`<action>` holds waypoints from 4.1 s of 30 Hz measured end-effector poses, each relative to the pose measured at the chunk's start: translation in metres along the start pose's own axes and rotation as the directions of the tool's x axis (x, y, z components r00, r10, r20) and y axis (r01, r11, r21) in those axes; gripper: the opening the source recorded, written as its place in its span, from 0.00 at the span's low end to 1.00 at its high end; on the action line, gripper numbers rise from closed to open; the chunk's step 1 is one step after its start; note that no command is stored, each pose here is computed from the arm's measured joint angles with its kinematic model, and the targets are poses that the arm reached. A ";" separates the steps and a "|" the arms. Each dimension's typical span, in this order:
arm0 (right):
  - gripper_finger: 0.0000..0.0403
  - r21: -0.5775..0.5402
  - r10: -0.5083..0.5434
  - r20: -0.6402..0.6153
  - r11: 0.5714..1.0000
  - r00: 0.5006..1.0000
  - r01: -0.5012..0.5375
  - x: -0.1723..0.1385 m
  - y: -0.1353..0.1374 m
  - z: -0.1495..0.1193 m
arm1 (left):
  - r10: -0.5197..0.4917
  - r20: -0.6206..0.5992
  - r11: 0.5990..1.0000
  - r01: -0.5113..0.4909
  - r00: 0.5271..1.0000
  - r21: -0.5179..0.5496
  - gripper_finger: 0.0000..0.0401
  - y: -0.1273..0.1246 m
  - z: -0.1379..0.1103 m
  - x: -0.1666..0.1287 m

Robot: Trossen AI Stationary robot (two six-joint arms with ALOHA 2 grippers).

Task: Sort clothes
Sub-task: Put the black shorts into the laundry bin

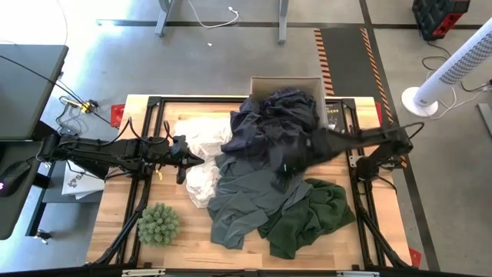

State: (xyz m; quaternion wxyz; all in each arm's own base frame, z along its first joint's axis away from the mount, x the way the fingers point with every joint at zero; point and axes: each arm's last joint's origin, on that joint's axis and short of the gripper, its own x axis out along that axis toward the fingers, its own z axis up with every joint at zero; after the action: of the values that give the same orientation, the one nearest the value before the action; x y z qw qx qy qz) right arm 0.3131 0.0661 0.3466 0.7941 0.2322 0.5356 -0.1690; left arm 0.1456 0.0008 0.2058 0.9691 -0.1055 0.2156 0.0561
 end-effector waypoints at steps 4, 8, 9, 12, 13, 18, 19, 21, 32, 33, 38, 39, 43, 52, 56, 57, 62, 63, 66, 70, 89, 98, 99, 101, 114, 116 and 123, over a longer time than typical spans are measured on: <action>0.36 0.234 -0.219 -0.160 0.939 0.962 0.253 0.039 -0.005 -0.046 | 0.000 0.000 1.000 0.000 1.000 0.000 0.02 0.000 0.000 0.000; 0.36 0.386 -0.434 -0.214 0.785 0.875 0.484 0.083 -0.031 -0.079 | 0.000 0.002 1.000 0.000 1.000 0.001 0.02 0.000 0.000 0.000; 0.36 0.410 -0.461 -0.179 0.768 0.869 0.492 0.093 -0.036 -0.083 | 0.000 0.004 1.000 0.000 1.000 0.000 0.02 0.000 0.000 0.000; 0.36 0.454 -0.466 0.033 0.795 0.884 0.403 0.117 -0.040 -0.081 | -0.001 0.009 1.000 0.001 1.000 0.000 0.02 0.000 0.001 0.000; 0.36 0.459 -0.470 0.109 0.805 0.876 0.375 0.121 -0.040 -0.075 | -0.001 0.010 1.000 0.001 1.000 0.000 0.02 0.000 0.001 0.000; 0.36 0.409 -0.481 0.455 0.860 0.749 0.304 0.105 -0.031 -0.028 | -0.002 0.016 1.000 0.002 1.000 0.000 0.02 0.000 0.002 0.000; 0.36 0.395 -0.489 0.505 0.864 0.711 0.313 0.094 -0.027 -0.017 | -0.003 0.020 1.000 0.003 1.000 0.000 0.02 0.000 0.002 0.000; 0.36 0.368 -0.519 0.577 0.854 0.630 0.368 0.069 -0.022 0.003 | -0.004 0.027 1.000 0.004 1.000 0.000 0.02 -0.001 0.003 0.000; 0.36 0.417 -0.609 0.348 0.782 0.713 0.464 0.017 -0.121 0.087 | -0.004 0.032 1.000 0.004 0.999 0.002 0.02 -0.001 0.003 0.000; 0.36 0.422 -0.592 0.288 0.784 0.753 0.455 0.028 -0.137 0.089 | -0.004 0.032 1.000 0.004 0.999 0.002 0.02 -0.001 0.003 0.000; 0.36 0.456 -0.424 0.040 0.813 0.905 0.361 0.102 -0.204 0.078 | -0.007 0.029 1.000 0.007 1.000 0.002 0.02 -0.001 0.003 0.000; 0.36 0.472 -0.368 0.007 0.821 0.930 0.321 0.117 -0.214 0.073 | -0.008 0.029 1.000 0.008 1.000 0.002 0.02 -0.001 0.003 0.000; 0.36 0.523 -0.218 -0.052 0.825 0.974 0.213 0.157 -0.240 0.055 | -0.008 0.029 1.000 0.008 1.000 0.002 0.02 -0.001 0.003 0.000; 0.36 0.555 -0.230 -0.019 0.807 0.973 0.201 0.063 -0.231 0.085 | -0.008 0.029 1.000 0.008 1.000 0.001 0.02 -0.001 0.003 0.000; 0.36 0.584 -0.336 -0.059 0.752 0.940 0.306 -0.006 -0.213 0.091 | -0.008 0.028 1.000 0.008 1.000 0.000 0.02 -0.001 0.003 0.000; 0.36 0.566 -0.354 -0.021 0.767 0.935 0.303 -0.019 -0.204 0.094 | -0.008 0.029 1.000 0.008 1.000 0.000 0.02 -0.001 0.003 0.000; 0.36 0.204 -0.260 0.254 0.956 0.932 0.211 -0.050 -0.144 0.107 | -0.008 0.026 1.000 0.008 1.000 0.001 0.02 -0.001 0.002 0.000; 0.36 0.119 -0.231 0.289 0.972 0.929 0.204 -0.048 -0.131 0.107 | -0.007 0.026 1.000 0.007 1.000 0.001 0.02 -0.001 0.002 0.000; 0.36 -0.087 -0.146 0.329 0.979 0.933 0.183 -0.036 -0.097 0.108 | -0.008 0.028 1.000 0.008 1.000 0.001 0.02 -0.001 0.003 0.000; 0.36 -0.207 -0.122 0.340 0.957 0.933 0.201 0.000 -0.069 0.118 | -0.007 0.030 1.000 0.007 1.000 0.001 0.02 -0.001 0.003 0.000; 0.04 0.188 -0.526 0.479 0.844 0.703 0.503 -0.018 -0.103 0.152 | -0.007 0.014 1.000 0.007 1.000 0.010 0.02 0.000 0.001 0.000; 0.02 0.262 -0.619 0.250 0.783 0.744 0.564 -0.028 -0.124 0.117 | -0.004 -0.001 1.000 0.004 1.000 0.004 0.02 0.000 0.000 0.000; 0.02 0.258 -0.620 0.195 0.780 0.760 0.570 -0.015 -0.130 0.115 | -0.004 -0.001 1.000 0.004 1.000 0.004 0.02 0.000 0.000 0.000; 0.02 0.243 -0.621 0.087 0.772 0.779 0.588 0.020 -0.142 0.107 | -0.004 -0.001 1.000 0.004 1.000 0.004 0.02 0.000 0.000 0.000; 0.19 0.477 -0.163 0.052 0.871 0.985 0.119 0.153 -0.256 0.075 | -0.003 0.009 0.999 0.003 1.000 0.035 0.02 0.000 0.001 0.000; 0.22 0.503 -0.137 0.015 0.857 0.991 0.111 0.139 -0.263 0.080 | 0.005 0.010 0.999 -0.006 1.000 0.035 0.02 0.000 0.001 0.000; 0.24 0.428 -0.158 0.077 0.897 0.984 0.110 0.050 -0.240 0.115 | 0.011 0.006 1.000 -0.011 1.000 0.028 0.02 0.000 0.000 0.000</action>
State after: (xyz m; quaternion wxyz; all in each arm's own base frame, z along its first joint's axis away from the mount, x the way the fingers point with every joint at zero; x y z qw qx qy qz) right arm 0.2962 -0.1985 0.2917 0.7399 0.3513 0.4565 -0.3475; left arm 0.1457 0.0011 0.2059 0.9708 -0.0907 0.2142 0.0588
